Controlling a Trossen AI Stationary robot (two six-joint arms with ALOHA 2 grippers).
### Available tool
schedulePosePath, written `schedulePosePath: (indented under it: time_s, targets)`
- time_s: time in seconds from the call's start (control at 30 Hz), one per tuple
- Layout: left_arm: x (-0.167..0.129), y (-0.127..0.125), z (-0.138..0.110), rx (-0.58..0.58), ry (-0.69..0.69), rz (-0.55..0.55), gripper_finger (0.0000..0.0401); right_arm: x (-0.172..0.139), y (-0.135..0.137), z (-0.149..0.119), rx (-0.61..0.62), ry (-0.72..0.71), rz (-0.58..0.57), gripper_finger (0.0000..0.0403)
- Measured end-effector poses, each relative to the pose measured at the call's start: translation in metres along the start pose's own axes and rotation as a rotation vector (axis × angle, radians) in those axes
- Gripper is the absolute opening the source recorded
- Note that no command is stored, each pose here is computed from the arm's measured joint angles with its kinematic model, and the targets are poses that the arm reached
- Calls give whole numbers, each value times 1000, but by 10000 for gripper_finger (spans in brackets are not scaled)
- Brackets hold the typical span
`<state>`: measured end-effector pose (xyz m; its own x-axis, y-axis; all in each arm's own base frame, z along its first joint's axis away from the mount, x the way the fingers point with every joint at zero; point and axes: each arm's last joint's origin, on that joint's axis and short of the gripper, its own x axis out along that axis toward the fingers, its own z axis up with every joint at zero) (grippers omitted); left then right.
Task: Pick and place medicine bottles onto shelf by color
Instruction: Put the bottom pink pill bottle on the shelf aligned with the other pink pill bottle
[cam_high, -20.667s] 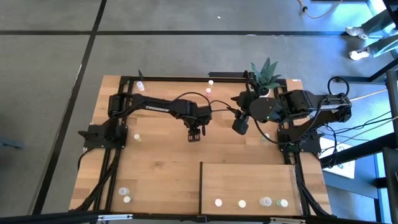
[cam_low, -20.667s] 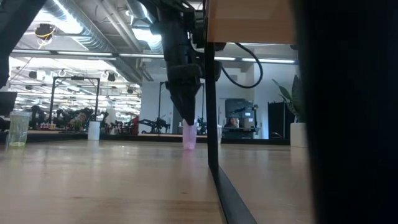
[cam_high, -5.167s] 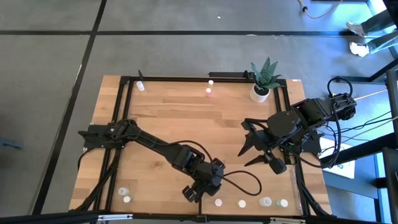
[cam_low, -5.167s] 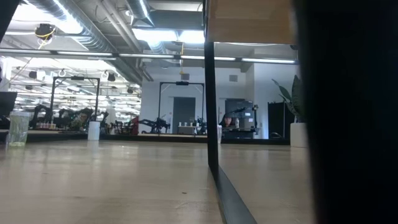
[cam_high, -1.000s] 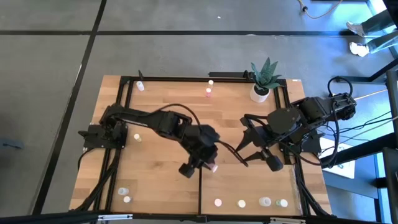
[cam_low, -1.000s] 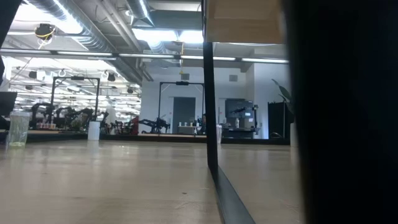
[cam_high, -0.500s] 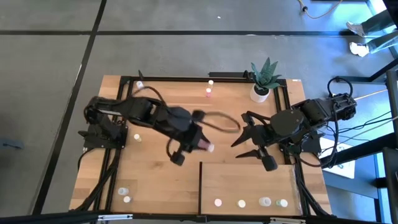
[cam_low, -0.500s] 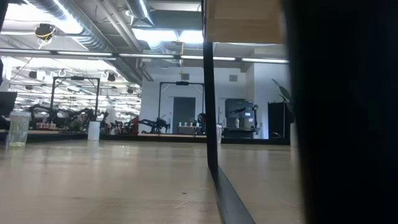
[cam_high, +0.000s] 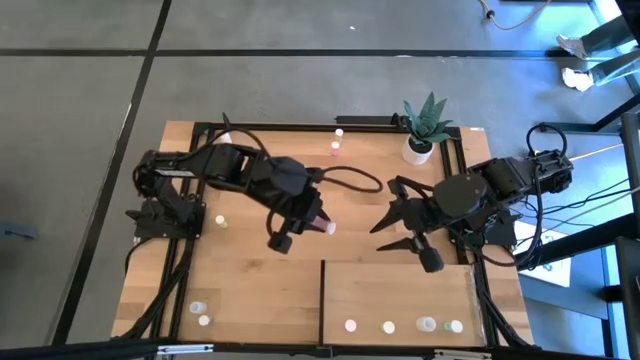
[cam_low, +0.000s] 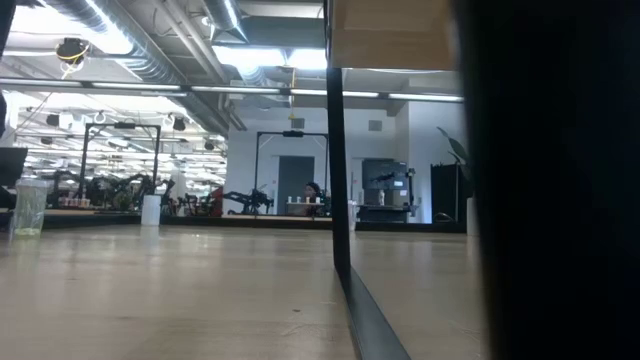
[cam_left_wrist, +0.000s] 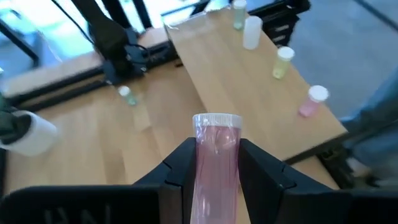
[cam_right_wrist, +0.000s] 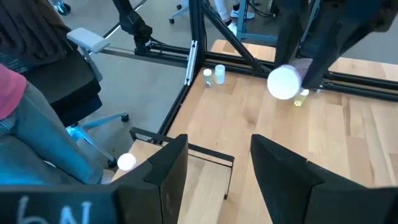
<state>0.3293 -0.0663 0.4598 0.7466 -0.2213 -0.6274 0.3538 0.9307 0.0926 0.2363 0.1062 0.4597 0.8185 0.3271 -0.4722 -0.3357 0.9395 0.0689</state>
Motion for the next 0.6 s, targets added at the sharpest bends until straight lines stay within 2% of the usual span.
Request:
schedulePosePath:
  time_s: [0.23, 0.4, 0.6]
  targets:
    - [-5, 13, -8, -52, 36, -39, 94, 0, 0, 0, -1, 0, 0, 178]
    - [-22, 11, -16, -67, 51, -37, 94, 0, 0, 0, -1, -1, -1, 178]
    - [-33, 4, -45, -110, 2, 5, 94, 0, 0, 0, -1, -1, -2, 178]
